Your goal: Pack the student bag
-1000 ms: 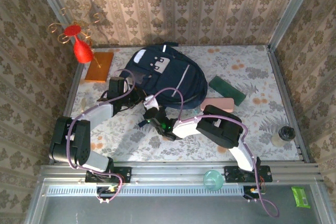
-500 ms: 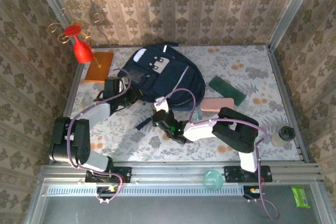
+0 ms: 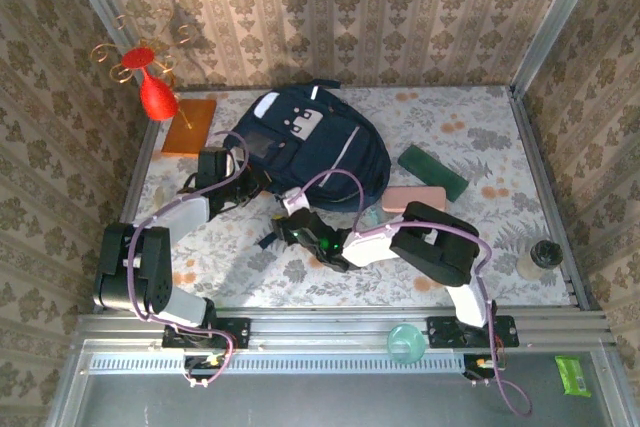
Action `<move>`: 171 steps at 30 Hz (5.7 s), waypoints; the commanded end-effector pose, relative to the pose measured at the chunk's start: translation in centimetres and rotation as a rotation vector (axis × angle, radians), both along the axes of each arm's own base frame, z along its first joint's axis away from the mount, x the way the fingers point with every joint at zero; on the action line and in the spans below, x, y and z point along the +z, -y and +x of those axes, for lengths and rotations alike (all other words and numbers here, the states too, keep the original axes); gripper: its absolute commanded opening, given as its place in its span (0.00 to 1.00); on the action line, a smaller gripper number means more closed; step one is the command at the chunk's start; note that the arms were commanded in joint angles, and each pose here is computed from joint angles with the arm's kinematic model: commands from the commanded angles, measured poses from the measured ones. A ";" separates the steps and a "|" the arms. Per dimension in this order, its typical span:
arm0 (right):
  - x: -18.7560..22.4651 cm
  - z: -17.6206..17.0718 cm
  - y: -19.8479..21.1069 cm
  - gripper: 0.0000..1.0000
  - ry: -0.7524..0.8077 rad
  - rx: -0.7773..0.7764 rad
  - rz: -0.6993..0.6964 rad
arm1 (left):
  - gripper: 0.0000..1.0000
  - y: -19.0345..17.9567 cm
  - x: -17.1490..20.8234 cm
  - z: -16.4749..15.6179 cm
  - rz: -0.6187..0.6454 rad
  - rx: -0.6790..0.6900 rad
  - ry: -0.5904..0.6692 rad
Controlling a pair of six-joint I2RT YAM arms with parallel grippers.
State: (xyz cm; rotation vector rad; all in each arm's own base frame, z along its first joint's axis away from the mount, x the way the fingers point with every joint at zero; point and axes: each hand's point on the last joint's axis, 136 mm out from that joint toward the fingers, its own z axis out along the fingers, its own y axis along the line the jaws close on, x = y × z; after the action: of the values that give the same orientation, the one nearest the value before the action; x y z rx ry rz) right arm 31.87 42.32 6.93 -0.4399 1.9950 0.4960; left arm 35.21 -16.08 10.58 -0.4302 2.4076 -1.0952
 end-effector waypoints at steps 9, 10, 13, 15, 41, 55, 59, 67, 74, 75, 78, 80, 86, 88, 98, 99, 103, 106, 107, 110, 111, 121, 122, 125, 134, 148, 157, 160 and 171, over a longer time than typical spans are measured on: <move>1.0 3.8 -0.1 0.47 0.098 -0.192 -0.076 | 0.00 1.5 3.0 -0.3 -0.044 -0.077 0.104; 1.0 3.9 -0.1 0.46 0.103 -0.197 -0.074 | 0.00 1.5 3.1 -0.4 -0.046 -0.080 0.103; 1.2 4.2 -0.2 0.43 0.116 -0.203 -0.074 | 0.00 1.5 3.0 -0.4 -0.045 -0.080 0.104; 1.5 4.3 -0.3 0.36 0.128 -0.203 -0.077 | 0.00 1.6 3.0 -0.4 -0.046 -0.081 0.101; 0.2 0.3 6.0 0.00 -0.055 -0.307 -0.004 | 0.00 0.0 2.8 0.2 -0.018 -0.036 0.115; 0.8 0.5 -0.6 0.41 0.047 -0.001 -0.017 | 0.00 0.1 3.3 -0.2 -0.032 -0.042 0.119; 0.9 1.8 -1.3 0.48 0.099 -0.029 -0.064 | 0.00 0.2 3.3 -0.3 -0.033 -0.045 0.119; 1.2 3.8 -1.1 0.41 0.167 -0.133 -0.110 | 0.00 0.3 3.3 -0.4 -0.037 -0.048 0.117; 2.4 4.3 -1.7 0.31 0.209 -0.127 -0.114 | 0.00 0.4 3.2 -0.4 -0.036 -0.052 0.115; 2.5 4.3 -1.8 0.30 0.211 -0.121 -0.112 | 0.00 0.4 3.2 -0.4 -0.035 -0.052 0.115; 2.4 4.1 -2.0 0.25 0.207 -0.105 -0.106 | 0.00 0.5 3.0 -0.4 -0.034 -0.053 0.112; 2.1 3.9 -2.0 0.22 0.199 -0.096 -0.098 | 0.00 0.5 3.0 -0.4 -0.035 -0.054 0.112; 1.3 3.3 -0.8 0.06 0.162 -0.117 -0.086 | 0.00 0.5 3.0 -0.4 -0.033 -0.054 0.113; 1.0 3.0 -0.4 0.01 0.141 -0.126 -0.076 | 0.00 0.4 2.8 -0.4 -0.030 -0.054 0.111; -0.1 1.9 2.2 0.00 0.029 -0.223 0.015 | 0.00 0.1 2.8 -0.2 -0.026 -0.047 0.115; -0.1 1.9 2.5 0.00 0.020 -0.233 0.016 | 0.00 0.1 2.7 -0.2 -0.025 -0.046 0.112; -0.4 1.7 3.5 0.00 -0.018 -0.277 0.011 | 0.00 0.1 2.7 -0.3 -0.020 -0.051 0.117; -0.5 1.3 4.6 0.00 -0.052 -0.309 0.006 | 0.00 -0.3 2.5 -0.3 -0.009 -0.043 0.116; -0.6 1.1 5.1 0.00 -0.063 -0.316 0.001 | 0.00 -0.4 2.4 -0.3 -0.005 -0.040 0.116; -0.6 0.4 6.7 0.00 -0.094 -0.343 -0.002 | 0.00 -1.0 1.9 -0.3 0.006 -0.022 0.112; -0.6 0.1 7.3 0.00 -0.104 -0.351 -0.002 | 0.00 -1.1 1.9 -0.3 0.006 -0.020 0.114; -0.5 -2.5 12.8 0.00 -0.169 -0.381 -0.059 | 0.00 -3.1 1.2 0.1 0.060 0.034 0.110; -0.6 -2.6 13.3 0.00 -0.183 -0.375 -0.066 | 0.00 -3.4 1.0 0.1 0.069 0.041 0.107; -1.2 -2.5 14.6 0.00 -0.239 -0.345 -0.103 | 0.00 -4.2 0.1 0.1 0.111 0.068 0.091; -0.9 -2.5 13.6 0.00 -0.285 -0.113 -0.100 | 0.00 -4.8 -1.6 0.3 0.146 0.077 0.050; 2.6 -3.3 9.3 0.00 -0.318 0.171 0.037 | 0.51 -3.0 3.6 -1.2 0.374 -0.033 0.263; 3.2 -1.8 10.8 0.00 -0.389 0.152 0.133 | 0.52 5.4 7.5 -4.2 0.611 -0.493 0.834; 3.2 -1.5 11.0 0.00 -0.417 0.148 0.169 | 0.53 7.3 6.1 -5.6 0.669 -0.672 0.890; 3.6 -1.0 11.2 0.00 -0.422 0.144 0.237 | 0.54 9.7 0.9 -8.6 0.870 -1.147 1.032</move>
State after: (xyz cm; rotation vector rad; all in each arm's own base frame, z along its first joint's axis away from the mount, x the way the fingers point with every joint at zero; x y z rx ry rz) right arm 30.02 30.42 8.03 -0.3676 2.3703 0.8989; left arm 27.09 -25.14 11.94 1.3243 1.8446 -0.3327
